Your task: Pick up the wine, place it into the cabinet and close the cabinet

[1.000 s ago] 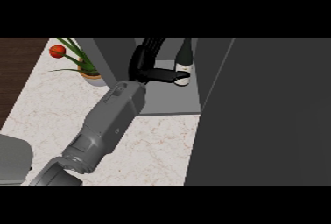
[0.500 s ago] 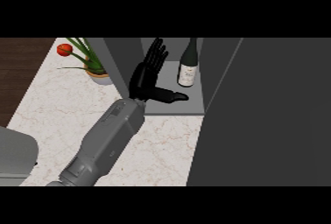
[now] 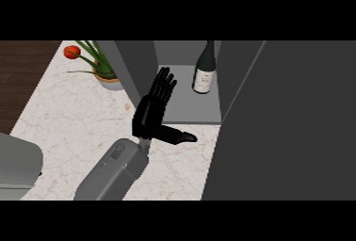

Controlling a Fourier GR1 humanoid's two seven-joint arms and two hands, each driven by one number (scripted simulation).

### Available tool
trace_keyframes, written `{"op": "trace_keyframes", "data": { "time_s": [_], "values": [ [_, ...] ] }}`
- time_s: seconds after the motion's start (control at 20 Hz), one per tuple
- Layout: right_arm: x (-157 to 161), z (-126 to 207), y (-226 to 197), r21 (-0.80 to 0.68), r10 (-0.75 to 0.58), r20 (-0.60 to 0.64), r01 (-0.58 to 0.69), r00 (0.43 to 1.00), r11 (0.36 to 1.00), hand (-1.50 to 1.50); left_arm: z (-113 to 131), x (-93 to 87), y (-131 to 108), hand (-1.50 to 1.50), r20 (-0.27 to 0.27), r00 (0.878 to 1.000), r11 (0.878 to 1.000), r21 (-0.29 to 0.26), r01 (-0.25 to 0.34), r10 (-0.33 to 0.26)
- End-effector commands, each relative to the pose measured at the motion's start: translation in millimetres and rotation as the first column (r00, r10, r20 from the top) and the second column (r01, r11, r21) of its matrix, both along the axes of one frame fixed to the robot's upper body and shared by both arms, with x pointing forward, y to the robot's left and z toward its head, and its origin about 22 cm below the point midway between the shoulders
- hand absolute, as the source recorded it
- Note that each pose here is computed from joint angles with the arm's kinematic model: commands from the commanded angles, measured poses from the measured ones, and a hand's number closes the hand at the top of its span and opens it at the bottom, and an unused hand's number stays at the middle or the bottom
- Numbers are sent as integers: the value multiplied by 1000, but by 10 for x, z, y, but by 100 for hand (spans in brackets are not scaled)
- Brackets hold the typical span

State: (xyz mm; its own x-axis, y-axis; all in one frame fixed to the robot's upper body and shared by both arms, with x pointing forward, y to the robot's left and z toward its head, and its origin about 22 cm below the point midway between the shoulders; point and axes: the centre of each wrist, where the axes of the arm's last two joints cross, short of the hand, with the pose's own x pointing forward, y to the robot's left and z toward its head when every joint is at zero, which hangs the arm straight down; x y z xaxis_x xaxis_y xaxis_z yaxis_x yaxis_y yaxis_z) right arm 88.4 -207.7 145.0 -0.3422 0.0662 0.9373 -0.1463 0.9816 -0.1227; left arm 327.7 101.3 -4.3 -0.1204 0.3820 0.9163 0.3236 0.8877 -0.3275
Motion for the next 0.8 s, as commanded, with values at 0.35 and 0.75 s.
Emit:
{"op": "trace_keyframes", "data": {
  "time_s": [0.35,0.75],
  "values": [
    [-218,534,-84,21,93,33,-94,995,995,-150,-93,-747,533,-150,-6,1000,997,-78,-10,10],
    [-285,448,3,24,292,-31,-292,956,956,-150,-98,-950,1121,-150,28,999,996,-78,-42,44]
  ]
}}
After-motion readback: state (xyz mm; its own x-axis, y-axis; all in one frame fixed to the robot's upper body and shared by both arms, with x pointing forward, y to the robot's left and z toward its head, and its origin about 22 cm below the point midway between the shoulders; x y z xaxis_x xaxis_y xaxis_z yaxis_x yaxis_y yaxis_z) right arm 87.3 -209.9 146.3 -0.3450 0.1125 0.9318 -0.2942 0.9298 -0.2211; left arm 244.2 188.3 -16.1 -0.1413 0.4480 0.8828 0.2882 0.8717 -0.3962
